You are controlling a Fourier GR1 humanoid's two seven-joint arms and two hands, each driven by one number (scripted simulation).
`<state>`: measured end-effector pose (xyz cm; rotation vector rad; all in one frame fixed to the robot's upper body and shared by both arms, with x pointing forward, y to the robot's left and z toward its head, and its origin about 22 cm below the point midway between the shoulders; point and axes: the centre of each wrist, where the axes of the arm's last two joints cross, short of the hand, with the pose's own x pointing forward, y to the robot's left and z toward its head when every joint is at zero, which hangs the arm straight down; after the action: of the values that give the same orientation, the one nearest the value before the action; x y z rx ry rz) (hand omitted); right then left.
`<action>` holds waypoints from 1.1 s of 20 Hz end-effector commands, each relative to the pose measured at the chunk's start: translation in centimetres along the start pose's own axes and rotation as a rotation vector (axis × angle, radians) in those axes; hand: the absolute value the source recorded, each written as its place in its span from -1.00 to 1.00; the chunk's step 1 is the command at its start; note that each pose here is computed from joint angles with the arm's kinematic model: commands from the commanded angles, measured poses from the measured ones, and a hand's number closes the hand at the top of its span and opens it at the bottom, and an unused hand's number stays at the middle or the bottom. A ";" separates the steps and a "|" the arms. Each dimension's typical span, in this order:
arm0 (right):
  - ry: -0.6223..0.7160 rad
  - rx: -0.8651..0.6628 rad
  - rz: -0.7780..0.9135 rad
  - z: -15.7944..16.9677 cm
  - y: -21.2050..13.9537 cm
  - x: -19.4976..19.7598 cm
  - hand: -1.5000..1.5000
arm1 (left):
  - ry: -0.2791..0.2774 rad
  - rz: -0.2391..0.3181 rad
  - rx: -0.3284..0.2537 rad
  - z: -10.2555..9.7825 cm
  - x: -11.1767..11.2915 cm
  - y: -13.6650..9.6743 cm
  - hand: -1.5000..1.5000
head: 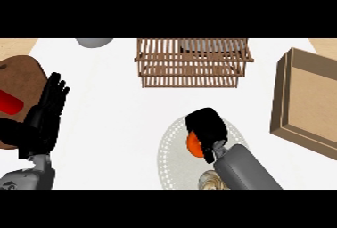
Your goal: Pick the squash from the placemat and place it in the tiered shelf
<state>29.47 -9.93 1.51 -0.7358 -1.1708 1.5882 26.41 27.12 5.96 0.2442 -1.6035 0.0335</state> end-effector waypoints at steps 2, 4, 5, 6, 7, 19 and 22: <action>0.313 -0.013 -0.219 0.5 0.7 2.7 1.00 | -0.010 0.004 -0.011 -0.2 0.2 -0.4 0.00; 0.331 -0.040 -0.306 1.0 -0.3 4.3 1.00 | -0.003 0.009 -0.031 -0.2 0.3 -0.9 0.00; 0.328 -0.065 -0.339 1.8 -0.5 5.5 1.00 | -0.006 0.009 -0.024 0.8 -0.9 -0.4 0.00; 0.318 -0.047 -0.368 2.7 -0.5 7.0 1.00 | 0.000 0.000 -0.026 0.7 -0.4 -0.2 0.00; 0.305 -0.077 -0.377 2.9 -2.3 8.3 1.00 | 0.000 0.014 -0.027 1.0 -0.7 -0.7 0.00; 0.361 -0.607 -0.679 7.9 -14.5 11.5 1.00 | 0.019 -0.010 0.011 -0.6 -0.3 0.6 0.00; 0.416 -0.661 -0.648 8.7 -16.3 11.9 1.00 | 0.006 -0.009 -0.002 0.1 -0.5 0.9 0.00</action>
<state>24.42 -1.44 17.42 -0.8386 -1.5445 0.6656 26.43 27.30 5.63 0.2458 -1.5943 0.0285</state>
